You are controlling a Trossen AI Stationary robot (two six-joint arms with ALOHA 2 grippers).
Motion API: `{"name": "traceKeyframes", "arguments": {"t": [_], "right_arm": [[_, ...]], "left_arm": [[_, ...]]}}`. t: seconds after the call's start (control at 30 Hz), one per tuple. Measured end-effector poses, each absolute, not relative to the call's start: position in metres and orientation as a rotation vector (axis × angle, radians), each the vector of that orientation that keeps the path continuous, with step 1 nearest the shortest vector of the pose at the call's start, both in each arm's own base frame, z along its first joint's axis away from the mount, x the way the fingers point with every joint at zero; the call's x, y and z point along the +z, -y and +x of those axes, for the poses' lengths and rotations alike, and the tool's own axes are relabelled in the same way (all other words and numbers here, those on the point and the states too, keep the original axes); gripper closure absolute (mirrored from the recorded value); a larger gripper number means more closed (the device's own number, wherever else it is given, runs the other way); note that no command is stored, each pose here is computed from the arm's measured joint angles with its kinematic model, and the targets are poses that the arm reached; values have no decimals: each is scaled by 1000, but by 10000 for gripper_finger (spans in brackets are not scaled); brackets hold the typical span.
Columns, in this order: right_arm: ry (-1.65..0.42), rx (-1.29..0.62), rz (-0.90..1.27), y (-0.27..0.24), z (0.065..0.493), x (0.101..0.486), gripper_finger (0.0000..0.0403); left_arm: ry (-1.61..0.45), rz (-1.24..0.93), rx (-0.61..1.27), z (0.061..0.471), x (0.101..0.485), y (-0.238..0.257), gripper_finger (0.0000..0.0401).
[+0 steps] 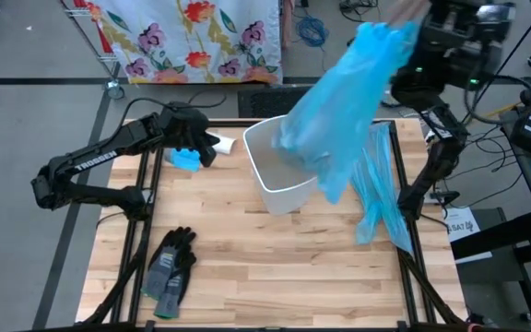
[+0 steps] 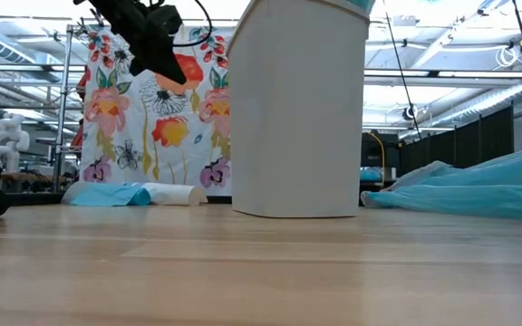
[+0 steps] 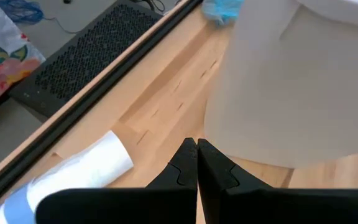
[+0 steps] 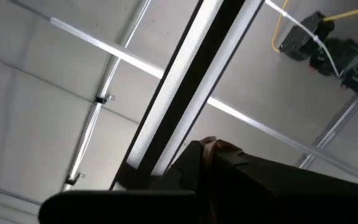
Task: Place trash/remove bag and relplace
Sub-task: Remove trash bag from the trash bin
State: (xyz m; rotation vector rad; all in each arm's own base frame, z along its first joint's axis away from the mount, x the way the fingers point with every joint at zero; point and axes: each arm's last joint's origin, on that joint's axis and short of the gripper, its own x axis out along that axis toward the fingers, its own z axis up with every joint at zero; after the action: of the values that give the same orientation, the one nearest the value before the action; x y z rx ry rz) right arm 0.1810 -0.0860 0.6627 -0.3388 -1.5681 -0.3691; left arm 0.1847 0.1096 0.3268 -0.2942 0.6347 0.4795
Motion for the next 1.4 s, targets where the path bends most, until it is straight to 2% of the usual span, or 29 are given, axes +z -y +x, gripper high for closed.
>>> {"name": "traceKeyframes", "arguments": {"t": [0.27,0.5,0.73,1.0,1.2,1.4], "right_arm": [[1645,-449,-446,58,121,681,403],[1543,-529,-488,40,84,692,403],[1129,-578,-266,53,104,686,403],[706,-590,-44,74,144,657,403],[512,-764,-41,74,134,644,403],[211,-1038,-35,71,119,621,403]], "left_arm": [[-658,-281,478,183,325,-110,401],[-654,-294,496,181,325,-113,401],[-628,-355,519,182,326,-114,401],[-582,-378,534,183,329,-115,401],[-531,-389,541,186,333,-116,401],[-531,-388,548,186,333,-117,401]]}}
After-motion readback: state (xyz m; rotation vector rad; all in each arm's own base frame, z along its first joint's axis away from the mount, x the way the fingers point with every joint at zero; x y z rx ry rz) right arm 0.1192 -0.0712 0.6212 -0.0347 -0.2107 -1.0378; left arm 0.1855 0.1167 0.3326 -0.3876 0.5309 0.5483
